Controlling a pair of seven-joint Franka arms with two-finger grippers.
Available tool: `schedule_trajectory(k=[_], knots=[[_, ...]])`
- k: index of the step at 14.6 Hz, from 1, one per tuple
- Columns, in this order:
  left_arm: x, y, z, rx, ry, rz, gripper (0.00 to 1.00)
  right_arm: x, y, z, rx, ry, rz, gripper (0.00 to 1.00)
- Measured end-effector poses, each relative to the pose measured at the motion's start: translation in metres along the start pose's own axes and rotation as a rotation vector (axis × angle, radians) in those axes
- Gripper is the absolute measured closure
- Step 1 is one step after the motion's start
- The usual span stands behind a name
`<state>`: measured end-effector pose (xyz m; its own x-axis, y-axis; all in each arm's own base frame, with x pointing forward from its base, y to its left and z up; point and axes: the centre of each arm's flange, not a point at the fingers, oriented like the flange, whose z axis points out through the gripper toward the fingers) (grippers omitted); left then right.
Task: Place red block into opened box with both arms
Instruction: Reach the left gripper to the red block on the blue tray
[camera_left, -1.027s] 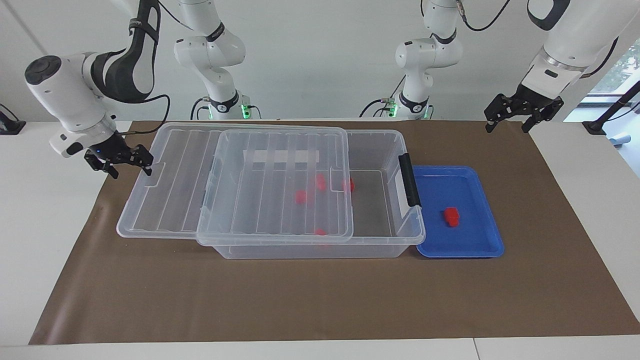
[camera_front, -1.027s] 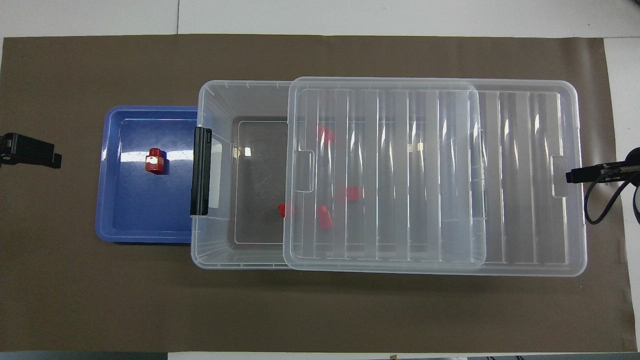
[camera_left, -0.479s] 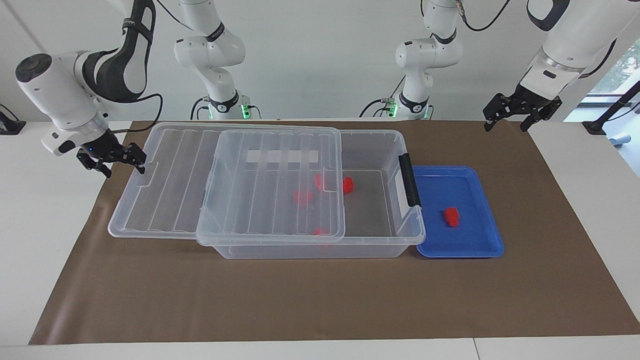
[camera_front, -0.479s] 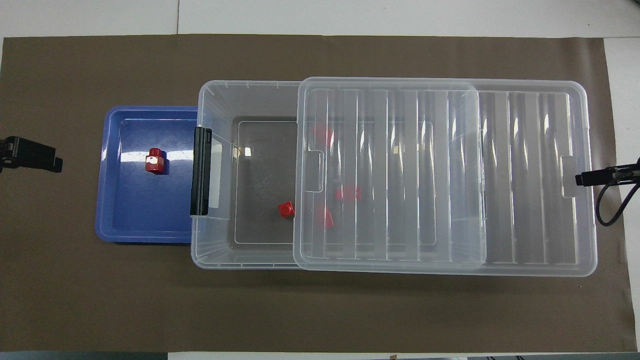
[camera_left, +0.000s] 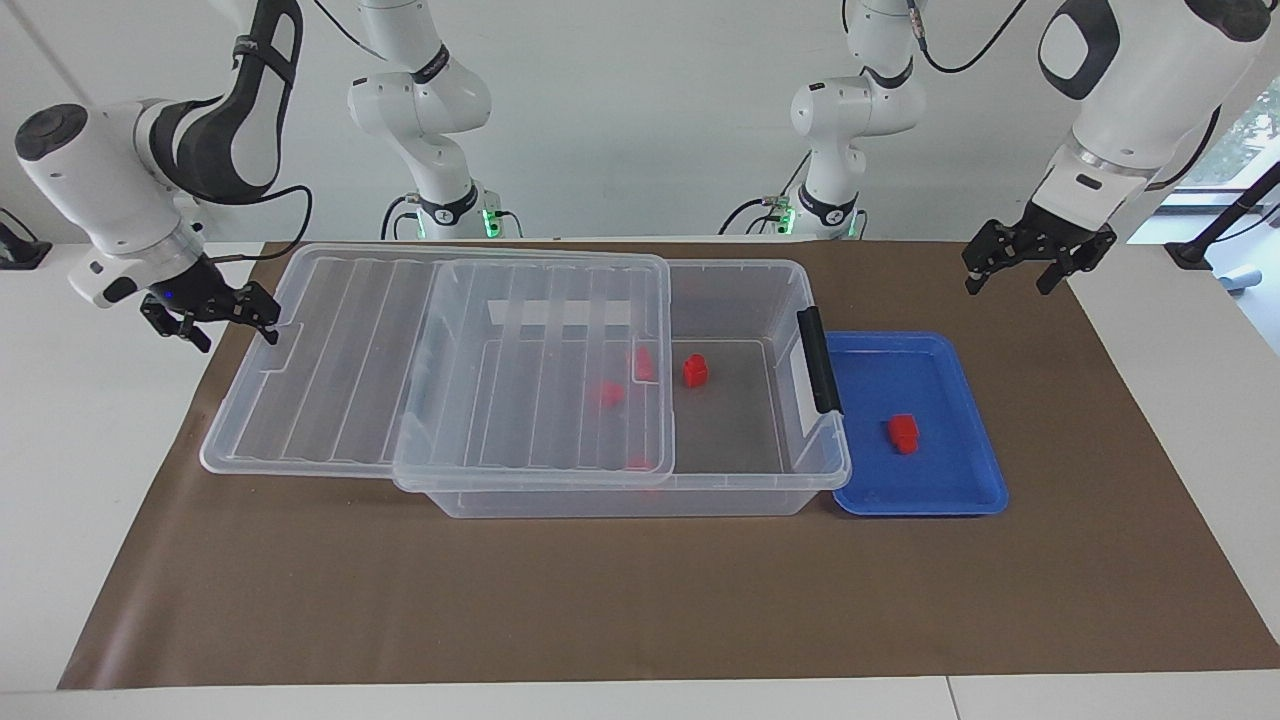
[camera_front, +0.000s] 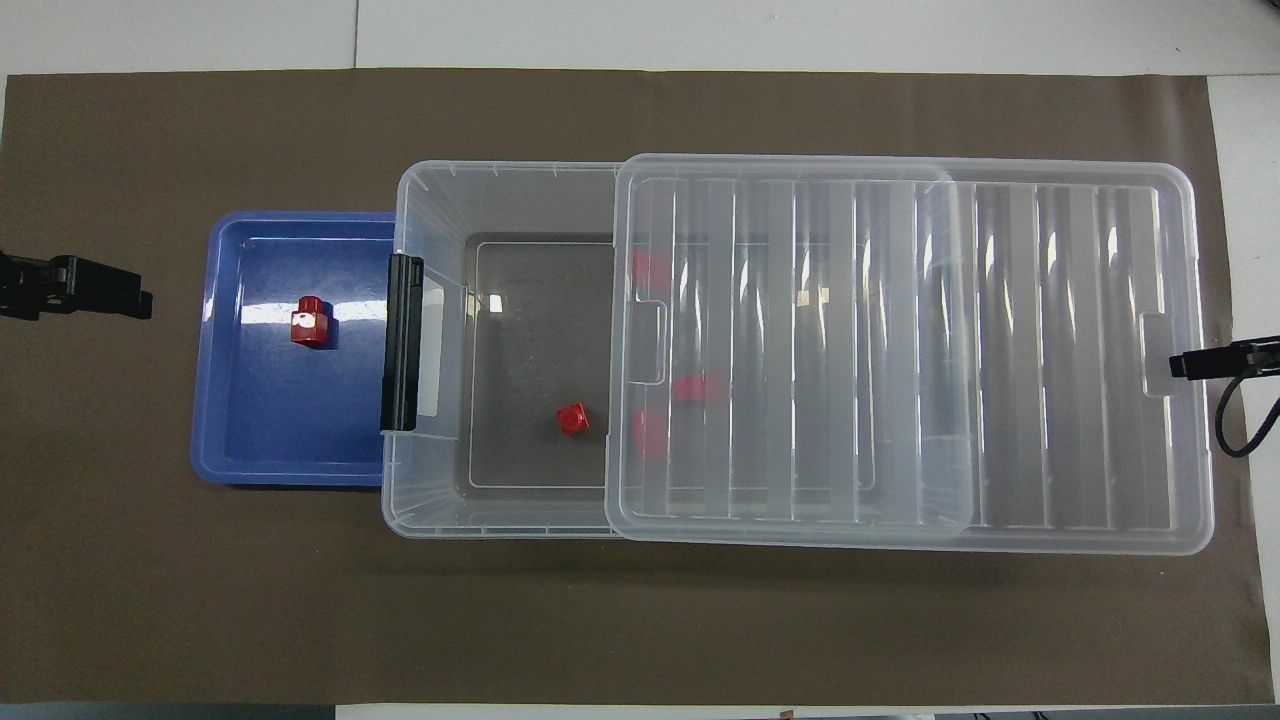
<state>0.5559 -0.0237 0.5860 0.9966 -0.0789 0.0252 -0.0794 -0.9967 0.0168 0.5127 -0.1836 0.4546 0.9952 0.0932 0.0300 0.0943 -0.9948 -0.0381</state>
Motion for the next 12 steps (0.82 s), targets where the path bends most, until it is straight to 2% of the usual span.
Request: schedule_trajectory(k=[4, 7, 12], knots=[[0.007, 0.002, 0.059, 0.000, 0.014, 0.004, 0.00, 0.009, -0.007, -0.016, -0.006, 0.009, -0.017, 0.00], [0.013, 0.004, 0.109, -0.002, 0.028, 0.010, 0.00, 0.023, -0.029, -0.052, 0.003, -0.009, 0.009, 0.00], [0.020, 0.026, 0.196, -0.009, 0.046, 0.049, 0.00, 0.038, -0.095, -0.128, 0.016, -0.053, 0.054, 0.00]])
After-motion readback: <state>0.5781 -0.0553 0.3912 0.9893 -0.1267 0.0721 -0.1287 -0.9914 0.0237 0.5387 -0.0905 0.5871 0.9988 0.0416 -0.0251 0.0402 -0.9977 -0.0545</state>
